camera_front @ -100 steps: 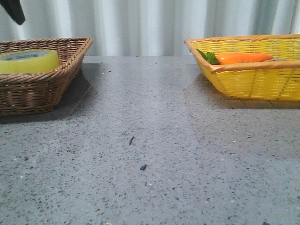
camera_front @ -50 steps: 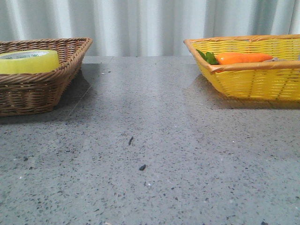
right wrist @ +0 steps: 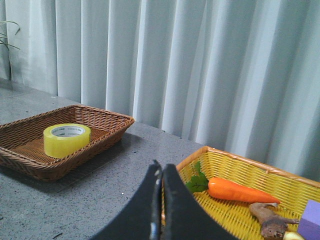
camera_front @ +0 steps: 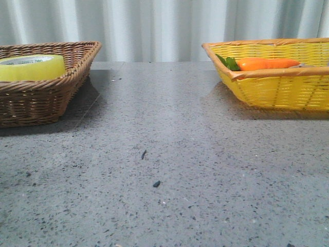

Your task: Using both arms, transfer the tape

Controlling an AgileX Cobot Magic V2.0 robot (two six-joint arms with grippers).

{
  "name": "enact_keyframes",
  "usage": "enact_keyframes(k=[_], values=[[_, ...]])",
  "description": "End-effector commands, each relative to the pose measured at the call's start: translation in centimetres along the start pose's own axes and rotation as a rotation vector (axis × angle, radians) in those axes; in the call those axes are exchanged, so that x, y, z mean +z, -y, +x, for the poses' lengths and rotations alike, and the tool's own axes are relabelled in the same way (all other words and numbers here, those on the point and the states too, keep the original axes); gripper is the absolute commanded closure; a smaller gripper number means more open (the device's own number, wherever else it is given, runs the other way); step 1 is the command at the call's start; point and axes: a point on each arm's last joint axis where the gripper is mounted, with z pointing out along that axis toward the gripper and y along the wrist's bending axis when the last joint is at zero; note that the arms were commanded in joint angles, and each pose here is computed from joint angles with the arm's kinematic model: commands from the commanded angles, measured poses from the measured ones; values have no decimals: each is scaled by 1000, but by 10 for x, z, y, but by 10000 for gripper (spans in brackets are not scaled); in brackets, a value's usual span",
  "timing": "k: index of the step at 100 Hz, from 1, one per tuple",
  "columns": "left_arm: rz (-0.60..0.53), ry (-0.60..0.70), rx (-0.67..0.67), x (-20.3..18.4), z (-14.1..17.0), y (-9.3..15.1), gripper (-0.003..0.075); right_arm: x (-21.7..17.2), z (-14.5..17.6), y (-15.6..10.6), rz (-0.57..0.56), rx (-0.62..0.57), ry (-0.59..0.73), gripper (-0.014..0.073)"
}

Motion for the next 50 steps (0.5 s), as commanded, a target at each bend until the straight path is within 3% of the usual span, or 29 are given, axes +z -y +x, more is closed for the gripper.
enact_keyframes(k=[1, 50], values=[[1, 94, 0, -1, -10, 0, 335, 0, -13, 2, 21, -12, 84, 657], [-6, 71, 4, 3, 5, -1, 335, 0, -13, 2, 21, -12, 84, 657]])
